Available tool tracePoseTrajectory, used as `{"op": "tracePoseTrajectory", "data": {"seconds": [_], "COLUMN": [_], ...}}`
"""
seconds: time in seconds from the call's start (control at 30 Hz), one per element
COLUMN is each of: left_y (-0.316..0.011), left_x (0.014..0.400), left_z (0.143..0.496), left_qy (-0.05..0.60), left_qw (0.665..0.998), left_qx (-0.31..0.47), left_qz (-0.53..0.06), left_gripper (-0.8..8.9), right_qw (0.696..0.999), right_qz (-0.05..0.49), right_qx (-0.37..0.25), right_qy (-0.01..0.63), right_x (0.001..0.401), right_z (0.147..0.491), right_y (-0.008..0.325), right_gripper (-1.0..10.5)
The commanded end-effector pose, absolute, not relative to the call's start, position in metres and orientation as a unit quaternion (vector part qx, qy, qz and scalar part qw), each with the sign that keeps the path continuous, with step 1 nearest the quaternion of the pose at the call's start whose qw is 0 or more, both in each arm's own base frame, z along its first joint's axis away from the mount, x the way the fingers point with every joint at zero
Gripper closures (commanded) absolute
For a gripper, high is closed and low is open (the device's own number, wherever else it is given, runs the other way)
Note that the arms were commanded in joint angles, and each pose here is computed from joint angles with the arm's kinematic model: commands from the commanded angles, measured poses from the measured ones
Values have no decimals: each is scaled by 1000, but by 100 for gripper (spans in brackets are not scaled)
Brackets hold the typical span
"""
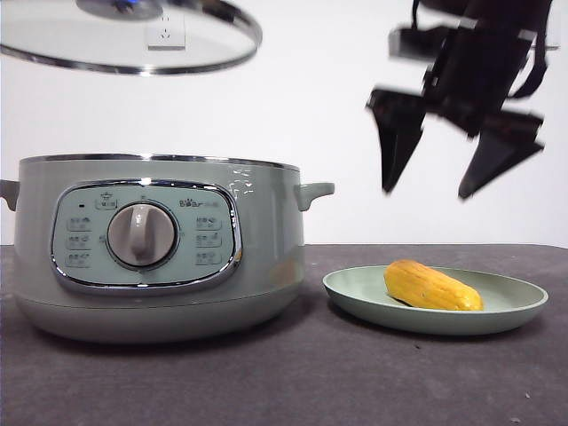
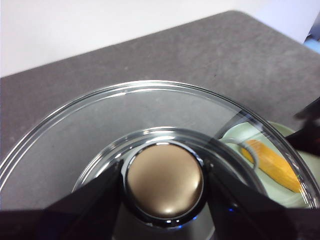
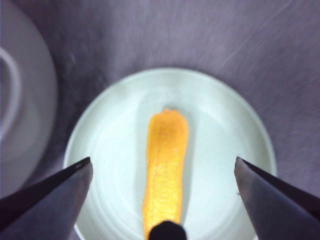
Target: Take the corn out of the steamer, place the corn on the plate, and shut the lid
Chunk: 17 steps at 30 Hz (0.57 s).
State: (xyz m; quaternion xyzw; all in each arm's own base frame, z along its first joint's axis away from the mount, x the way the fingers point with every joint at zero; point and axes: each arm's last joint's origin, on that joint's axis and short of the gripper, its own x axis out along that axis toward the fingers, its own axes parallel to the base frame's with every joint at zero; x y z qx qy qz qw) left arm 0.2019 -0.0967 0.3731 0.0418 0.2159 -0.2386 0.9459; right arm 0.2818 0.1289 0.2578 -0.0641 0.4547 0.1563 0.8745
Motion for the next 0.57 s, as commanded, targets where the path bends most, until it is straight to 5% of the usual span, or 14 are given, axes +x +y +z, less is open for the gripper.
{"op": "tracePoseTrajectory", "data": {"seconds": [0.03,0.57], "left_y": [-100,-122], "left_x": [209,253], "left_z": [378,336], "left_qy": [189,263], "left_qw": [951,934], "left_qx": [37,53], "left_qz": [-241,-238], "left_gripper": [822,822], "right_qw": [886,933], "right_qz": [154,158], "right_qx": [-54,-22], "right_qy": [434,321], "right_x": [273,217], "right_z": [273,343], "right_y": [123,92], "right_gripper": [474,474]}}
